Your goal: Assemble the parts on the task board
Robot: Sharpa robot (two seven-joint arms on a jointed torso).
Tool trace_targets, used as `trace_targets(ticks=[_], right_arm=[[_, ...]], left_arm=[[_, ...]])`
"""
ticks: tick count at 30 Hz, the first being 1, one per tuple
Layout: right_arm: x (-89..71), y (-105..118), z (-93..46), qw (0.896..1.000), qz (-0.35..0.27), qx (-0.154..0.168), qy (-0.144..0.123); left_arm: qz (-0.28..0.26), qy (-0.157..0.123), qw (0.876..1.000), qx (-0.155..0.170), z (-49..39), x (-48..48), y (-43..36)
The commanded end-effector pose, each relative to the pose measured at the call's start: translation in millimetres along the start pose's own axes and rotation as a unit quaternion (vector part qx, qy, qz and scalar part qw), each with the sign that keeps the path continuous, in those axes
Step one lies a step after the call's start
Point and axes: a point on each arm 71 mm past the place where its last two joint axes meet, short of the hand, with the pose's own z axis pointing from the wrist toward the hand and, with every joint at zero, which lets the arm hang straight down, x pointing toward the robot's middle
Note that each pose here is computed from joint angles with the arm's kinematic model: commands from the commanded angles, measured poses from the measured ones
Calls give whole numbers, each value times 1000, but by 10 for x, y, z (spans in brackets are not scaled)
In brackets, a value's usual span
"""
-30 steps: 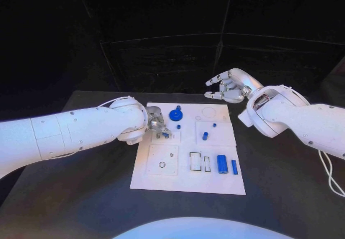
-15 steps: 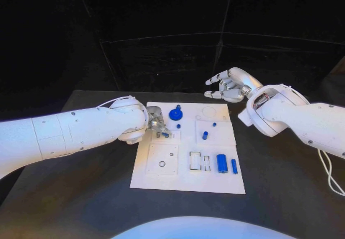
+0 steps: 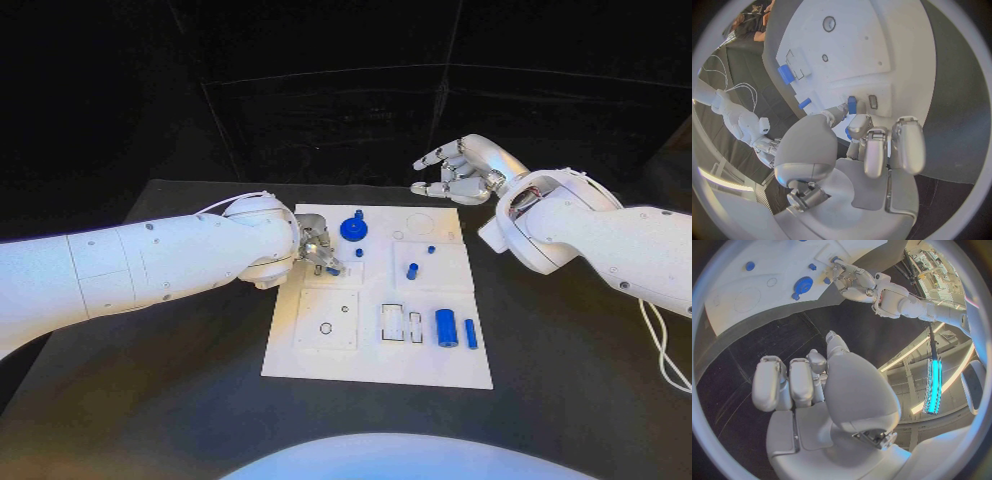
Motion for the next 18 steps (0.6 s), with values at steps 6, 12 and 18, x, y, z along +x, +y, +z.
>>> trace_targets(ticks=[6, 12, 18], right_arm=[[-4, 17, 8, 1000, -1, -4, 1], [-2, 19, 10, 1000, -1, -4, 1], [1, 21, 13, 1000, -1, -5, 2]], left_arm=[[19, 19, 1000, -5, 2, 36, -1], [23, 25, 999, -7, 11, 44, -10], [28, 36, 999, -5, 32, 61, -49]])
